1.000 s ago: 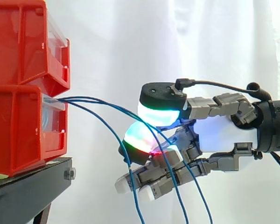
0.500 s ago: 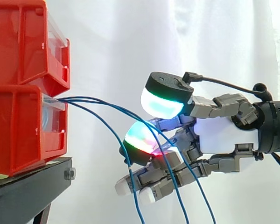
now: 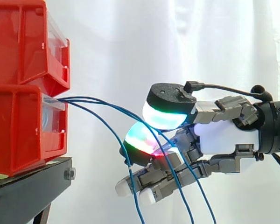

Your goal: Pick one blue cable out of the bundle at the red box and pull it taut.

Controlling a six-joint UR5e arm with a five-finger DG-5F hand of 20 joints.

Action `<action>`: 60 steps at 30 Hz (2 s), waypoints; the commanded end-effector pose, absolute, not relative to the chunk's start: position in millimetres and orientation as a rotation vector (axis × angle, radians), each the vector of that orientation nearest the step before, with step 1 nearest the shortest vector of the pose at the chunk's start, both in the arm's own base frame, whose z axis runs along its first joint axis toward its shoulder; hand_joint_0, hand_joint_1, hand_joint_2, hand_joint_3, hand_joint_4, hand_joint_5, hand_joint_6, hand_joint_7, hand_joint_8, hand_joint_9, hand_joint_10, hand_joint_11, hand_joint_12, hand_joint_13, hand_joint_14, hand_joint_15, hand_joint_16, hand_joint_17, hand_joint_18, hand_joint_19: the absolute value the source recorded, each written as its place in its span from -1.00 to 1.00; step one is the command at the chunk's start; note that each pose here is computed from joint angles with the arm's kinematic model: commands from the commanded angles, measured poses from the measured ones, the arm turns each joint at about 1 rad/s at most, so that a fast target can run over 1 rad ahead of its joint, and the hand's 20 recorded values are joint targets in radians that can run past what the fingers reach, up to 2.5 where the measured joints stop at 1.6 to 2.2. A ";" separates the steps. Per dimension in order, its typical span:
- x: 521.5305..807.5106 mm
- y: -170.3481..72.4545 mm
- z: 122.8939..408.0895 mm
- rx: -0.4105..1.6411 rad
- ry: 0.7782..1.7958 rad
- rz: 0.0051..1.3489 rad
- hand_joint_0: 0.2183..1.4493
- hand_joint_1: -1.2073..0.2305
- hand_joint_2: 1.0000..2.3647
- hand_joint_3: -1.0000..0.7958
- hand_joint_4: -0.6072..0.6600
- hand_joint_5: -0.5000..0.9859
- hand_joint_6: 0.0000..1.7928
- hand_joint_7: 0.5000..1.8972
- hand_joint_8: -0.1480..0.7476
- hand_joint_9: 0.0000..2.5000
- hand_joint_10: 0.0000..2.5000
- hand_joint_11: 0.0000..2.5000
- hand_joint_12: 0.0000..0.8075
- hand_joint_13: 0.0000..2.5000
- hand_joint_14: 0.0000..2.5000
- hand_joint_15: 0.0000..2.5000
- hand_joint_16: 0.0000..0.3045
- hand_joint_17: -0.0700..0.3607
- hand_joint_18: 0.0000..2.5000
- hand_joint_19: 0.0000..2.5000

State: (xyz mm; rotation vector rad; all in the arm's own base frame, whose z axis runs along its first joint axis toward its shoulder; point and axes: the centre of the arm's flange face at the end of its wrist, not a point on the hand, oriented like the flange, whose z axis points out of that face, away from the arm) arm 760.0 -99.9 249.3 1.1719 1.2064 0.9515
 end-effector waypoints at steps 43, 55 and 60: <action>745.0 -102.5 274.6 1.228 1.210 0.897 -0.45 -0.48 -0.73 0.12 -0.04 -0.44 0.03 -0.12 0.38 -0.07 -1.00 -0.03 0.30 -0.50 -0.99 -0.81 -0.53 0.07 -0.57 -0.76; 723.9 -107.3 292.5 1.291 1.255 0.777 -0.44 -0.48 -0.73 0.12 -0.04 -0.44 0.03 -0.13 0.39 -0.24 -0.99 -0.30 0.30 -0.54 -0.99 -0.85 -0.54 0.06 -0.59 -0.77; 714.7 -107.9 304.3 1.309 1.260 0.718 -0.44 -0.49 -0.75 0.12 -0.03 -0.44 0.03 -0.13 0.38 -0.27 -0.99 -0.37 0.30 -0.55 -0.99 -0.86 -0.53 0.07 -0.59 -0.77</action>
